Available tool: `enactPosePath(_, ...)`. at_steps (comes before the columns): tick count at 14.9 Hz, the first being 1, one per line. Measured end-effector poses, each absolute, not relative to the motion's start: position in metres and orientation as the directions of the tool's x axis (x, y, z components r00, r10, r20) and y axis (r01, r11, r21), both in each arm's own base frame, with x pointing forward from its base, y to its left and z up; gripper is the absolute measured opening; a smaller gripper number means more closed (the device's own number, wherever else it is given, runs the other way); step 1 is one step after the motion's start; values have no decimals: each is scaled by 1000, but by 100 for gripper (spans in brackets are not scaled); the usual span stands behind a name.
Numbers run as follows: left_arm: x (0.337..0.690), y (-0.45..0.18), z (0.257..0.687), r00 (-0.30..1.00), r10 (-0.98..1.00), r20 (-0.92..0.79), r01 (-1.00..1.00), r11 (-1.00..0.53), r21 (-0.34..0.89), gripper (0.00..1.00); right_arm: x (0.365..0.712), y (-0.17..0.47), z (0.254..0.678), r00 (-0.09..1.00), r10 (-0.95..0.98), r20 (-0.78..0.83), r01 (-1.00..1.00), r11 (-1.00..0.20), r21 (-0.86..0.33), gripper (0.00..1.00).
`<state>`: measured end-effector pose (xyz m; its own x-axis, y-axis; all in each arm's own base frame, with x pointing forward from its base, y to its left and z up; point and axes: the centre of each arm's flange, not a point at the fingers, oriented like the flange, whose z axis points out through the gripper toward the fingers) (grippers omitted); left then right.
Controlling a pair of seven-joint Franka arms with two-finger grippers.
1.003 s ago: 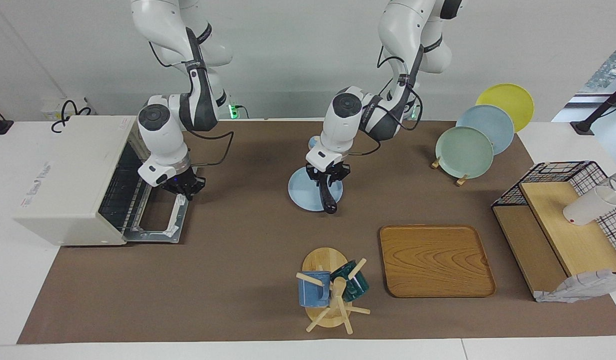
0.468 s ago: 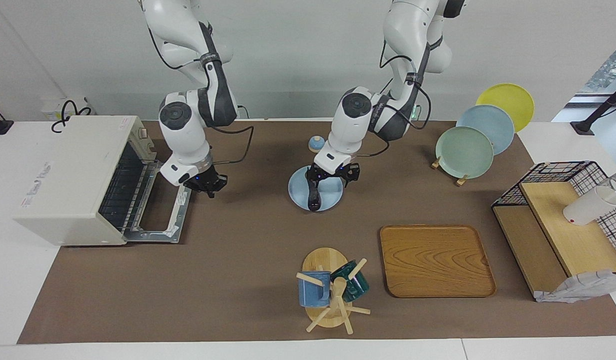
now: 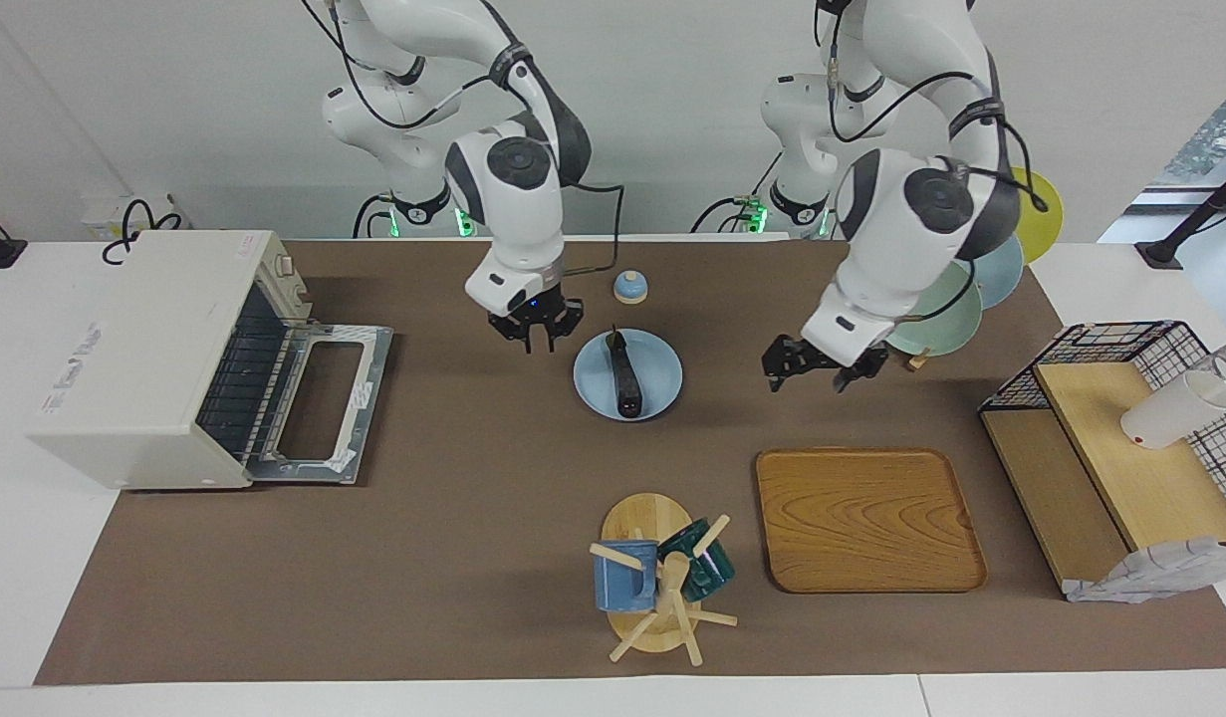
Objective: Put eggplant into oven
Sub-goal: 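Release the eggplant on the plate and withdraw the left gripper, then grasp the blue plate rim with the right gripper and lift it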
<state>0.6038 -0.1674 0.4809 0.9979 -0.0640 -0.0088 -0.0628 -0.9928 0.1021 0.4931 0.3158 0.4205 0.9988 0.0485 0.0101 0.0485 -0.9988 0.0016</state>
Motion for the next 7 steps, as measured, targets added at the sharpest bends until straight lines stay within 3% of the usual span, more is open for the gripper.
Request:
enactPosePath(4, 614, -112, 513, 999, -47, -15, -46, -995, 89, 100, 477, 445, 423, 999, -10, 43, -9, -999, -34, 34)
enactPosePath(7, 595, -93, 554, 999, -35, -17, -34, -997, 66, 100, 470, 524, 389, 998, -18, 61, -14, -998, -63, 35)
